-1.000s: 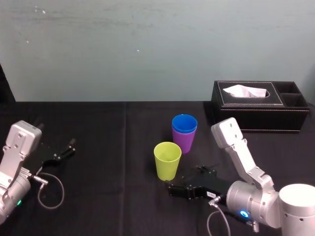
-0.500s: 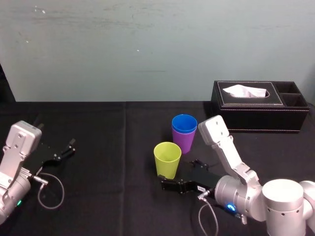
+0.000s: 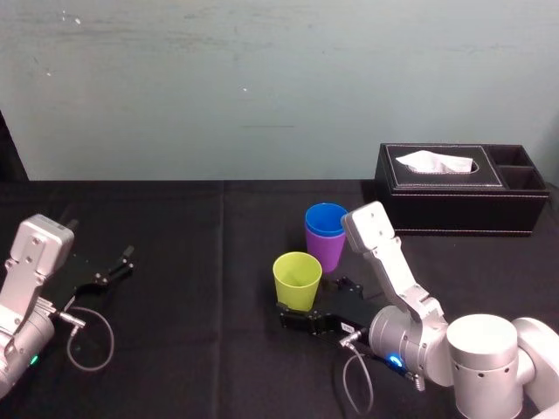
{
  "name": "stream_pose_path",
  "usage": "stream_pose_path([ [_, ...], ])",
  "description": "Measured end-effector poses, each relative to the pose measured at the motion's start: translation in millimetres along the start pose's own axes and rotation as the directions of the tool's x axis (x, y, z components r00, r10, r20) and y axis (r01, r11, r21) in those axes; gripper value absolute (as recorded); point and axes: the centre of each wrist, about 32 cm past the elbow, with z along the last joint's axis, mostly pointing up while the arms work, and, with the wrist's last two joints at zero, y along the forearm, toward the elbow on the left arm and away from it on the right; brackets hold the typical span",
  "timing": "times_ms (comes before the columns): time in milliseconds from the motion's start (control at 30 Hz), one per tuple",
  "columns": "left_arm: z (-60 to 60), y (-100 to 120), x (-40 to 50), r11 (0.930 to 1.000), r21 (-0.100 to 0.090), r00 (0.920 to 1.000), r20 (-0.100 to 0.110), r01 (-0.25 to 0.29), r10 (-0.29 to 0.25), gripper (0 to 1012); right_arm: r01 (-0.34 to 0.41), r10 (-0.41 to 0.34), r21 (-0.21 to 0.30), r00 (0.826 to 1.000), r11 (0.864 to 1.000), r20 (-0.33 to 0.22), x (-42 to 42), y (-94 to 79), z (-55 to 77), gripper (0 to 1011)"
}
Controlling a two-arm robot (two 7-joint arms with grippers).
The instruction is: Stack the three plastic cups sequentially using one hand.
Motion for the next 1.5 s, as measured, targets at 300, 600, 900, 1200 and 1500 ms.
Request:
stream_pose_path([
  [300, 0.0, 0, 0.0, 1.0000, 0.000, 1.0000, 0.000, 0.000, 0.000, 1000, 0.026, -0.026, -0.002, 1.000, 1.000, -0.012, -1.4, 9.1, -0.9, 1000],
  [600, 0.0, 0, 0.0, 1.0000, 0.000, 1.0000, 0.000, 0.000, 0.000, 1000, 0.040, -0.040, 0.000, 0.999, 0.999, -0.014, -1.2, 16.3, -2.3, 1000],
  [900, 0.0, 0, 0.0, 1.0000, 0.000, 1.0000, 0.000, 0.000, 0.000, 1000, 0.029, -0.029, 0.008, 0.999, 1.000, -0.014, -2.1, 20.4, -3.3, 1000],
  [1200, 0.0, 0, 0.0, 1.0000, 0.000, 1.0000, 0.000, 0.000, 0.000, 1000, 0.019, -0.019, 0.018, 1.000, 1.000, -0.005, -4.2, 24.6, -1.5, 1000],
  [1500, 0.0, 0, 0.0, 1.0000, 0.000, 1.0000, 0.000, 0.000, 0.000, 1000, 0.020, -0.020, 0.015, 1.000, 1.000, -0.002, -4.7, 27.3, -1.7, 1000],
])
